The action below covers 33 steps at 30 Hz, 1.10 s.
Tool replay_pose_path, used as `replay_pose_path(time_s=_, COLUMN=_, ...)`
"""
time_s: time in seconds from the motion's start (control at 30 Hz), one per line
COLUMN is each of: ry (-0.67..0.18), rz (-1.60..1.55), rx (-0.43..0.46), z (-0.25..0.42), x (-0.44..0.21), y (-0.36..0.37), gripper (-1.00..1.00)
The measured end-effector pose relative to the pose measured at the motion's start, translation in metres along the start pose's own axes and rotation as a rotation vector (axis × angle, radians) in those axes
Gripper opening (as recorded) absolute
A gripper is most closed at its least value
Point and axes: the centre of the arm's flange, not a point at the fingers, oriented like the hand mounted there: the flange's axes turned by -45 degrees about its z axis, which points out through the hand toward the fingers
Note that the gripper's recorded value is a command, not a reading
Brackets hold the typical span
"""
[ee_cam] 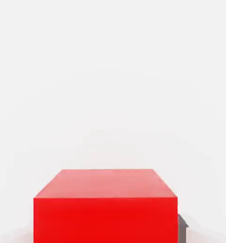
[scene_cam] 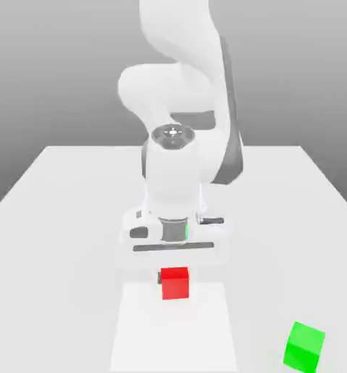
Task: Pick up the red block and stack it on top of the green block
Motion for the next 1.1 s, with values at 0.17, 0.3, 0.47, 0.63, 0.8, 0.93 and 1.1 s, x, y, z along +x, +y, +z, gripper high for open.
replay_pose_path(time_s=0.17, ry=0.000, rz=-0.089, rx=-0.002, z=-0.031, x=0.019, y=-0.017, gripper=-1.00)
replay_pose_path(time_s=0.3, ry=-0.001, rz=-0.291, rx=-0.004, z=-0.041, x=0.062, y=-0.063, gripper=-1.00)
replay_pose_path(time_s=0.47, ry=-0.001, rz=-0.529, rx=-0.003, z=-0.053, x=0.109, y=-0.127, gripper=-1.00)
replay_pose_path(time_s=0.63, ry=-0.001, rz=-0.740, rx=0.000, z=-0.058, x=0.142, y=-0.192, gripper=-1.00)
replay_pose_path(time_s=0.8, ry=-0.001, rz=-0.767, rx=0.000, z=-0.009, x=0.145, y=-0.202, gripper=1.00)
replay_pose_path(time_s=0.93, ry=-0.001, rz=-0.767, rx=0.000, z=-0.009, x=0.145, y=-0.202, gripper=1.00)
replay_pose_path(time_s=1.1, ry=0.000, rz=-0.768, rx=0.000, z=-0.041, x=0.146, y=-0.202, gripper=1.00)
